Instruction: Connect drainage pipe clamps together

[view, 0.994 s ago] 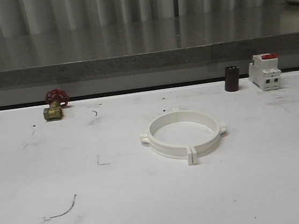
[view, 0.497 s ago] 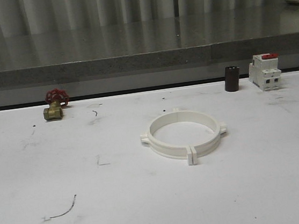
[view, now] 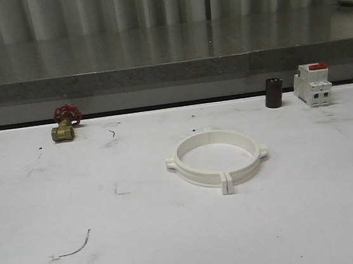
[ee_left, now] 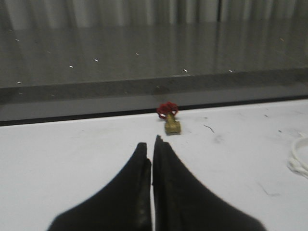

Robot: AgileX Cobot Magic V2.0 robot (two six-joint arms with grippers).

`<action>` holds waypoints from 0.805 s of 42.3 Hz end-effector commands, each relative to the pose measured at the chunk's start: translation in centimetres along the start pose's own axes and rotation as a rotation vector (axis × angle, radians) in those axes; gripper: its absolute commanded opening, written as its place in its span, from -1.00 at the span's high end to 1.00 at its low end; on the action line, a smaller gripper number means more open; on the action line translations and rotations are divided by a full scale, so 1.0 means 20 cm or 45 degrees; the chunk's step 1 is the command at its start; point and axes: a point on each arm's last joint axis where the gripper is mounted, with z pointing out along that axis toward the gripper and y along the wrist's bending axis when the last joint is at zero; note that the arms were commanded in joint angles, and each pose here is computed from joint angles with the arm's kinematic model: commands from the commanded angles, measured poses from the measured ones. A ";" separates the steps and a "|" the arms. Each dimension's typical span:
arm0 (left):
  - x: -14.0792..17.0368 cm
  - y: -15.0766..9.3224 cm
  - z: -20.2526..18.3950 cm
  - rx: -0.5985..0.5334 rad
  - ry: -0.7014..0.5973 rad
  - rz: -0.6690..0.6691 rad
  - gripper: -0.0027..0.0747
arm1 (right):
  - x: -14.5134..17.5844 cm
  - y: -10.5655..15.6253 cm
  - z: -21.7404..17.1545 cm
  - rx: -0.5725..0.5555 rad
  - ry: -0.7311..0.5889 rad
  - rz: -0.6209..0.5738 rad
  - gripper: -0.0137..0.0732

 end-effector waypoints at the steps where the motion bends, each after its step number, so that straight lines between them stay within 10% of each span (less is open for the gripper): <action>1: -0.01 0.02 -0.01 -0.085 -0.219 -0.008 0.98 | -0.07 0.00 -0.02 0.010 -0.121 -0.003 0.96; 34: 0.19 0.02 0.01 -0.090 -0.214 -0.075 0.98 | -0.07 0.00 -0.02 0.009 -0.117 -0.003 0.96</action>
